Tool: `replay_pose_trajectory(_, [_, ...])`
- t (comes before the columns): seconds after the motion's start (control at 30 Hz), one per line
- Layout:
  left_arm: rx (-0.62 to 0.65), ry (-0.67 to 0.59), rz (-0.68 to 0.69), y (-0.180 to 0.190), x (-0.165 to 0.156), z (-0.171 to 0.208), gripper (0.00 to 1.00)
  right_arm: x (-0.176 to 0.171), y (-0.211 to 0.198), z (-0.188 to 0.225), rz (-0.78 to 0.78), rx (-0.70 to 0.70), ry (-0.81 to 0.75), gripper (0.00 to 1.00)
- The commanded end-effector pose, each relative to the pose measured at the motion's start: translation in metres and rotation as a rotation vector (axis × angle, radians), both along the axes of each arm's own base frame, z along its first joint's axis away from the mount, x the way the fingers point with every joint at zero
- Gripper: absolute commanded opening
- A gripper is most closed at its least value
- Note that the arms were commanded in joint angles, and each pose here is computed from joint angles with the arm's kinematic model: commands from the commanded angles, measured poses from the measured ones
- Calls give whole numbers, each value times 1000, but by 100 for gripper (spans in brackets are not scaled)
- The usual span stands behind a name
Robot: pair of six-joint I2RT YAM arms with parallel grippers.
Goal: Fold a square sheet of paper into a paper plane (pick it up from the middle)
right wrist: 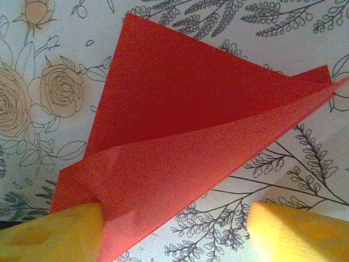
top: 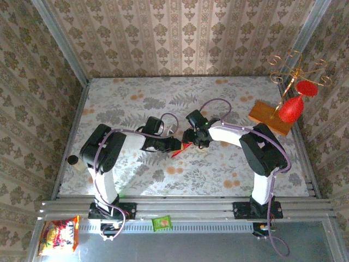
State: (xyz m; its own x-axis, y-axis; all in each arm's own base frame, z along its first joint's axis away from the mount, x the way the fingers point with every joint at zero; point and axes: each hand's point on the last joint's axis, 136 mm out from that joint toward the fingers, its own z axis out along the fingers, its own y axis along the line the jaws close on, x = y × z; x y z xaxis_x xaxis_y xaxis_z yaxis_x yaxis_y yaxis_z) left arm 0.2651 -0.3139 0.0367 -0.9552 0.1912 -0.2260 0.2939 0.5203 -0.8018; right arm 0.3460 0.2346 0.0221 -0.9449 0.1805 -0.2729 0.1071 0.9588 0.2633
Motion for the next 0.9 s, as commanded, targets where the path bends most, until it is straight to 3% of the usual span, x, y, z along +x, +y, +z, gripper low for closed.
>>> replay_pose_trajectory(0.0, [61,-41,-3,12,-6,5,26,-12,-16,-33,-29,-83,78,74])
replay_pose_trajectory(0.4, [113,-45,-15,20,-13,0,32,-14,-13,-38,-29,-61,88,73])
replay_pose_trajectory(0.87, [210,-14,-17,26,-15,-21,25,-16,-13,-41,-29,-59,100,73])
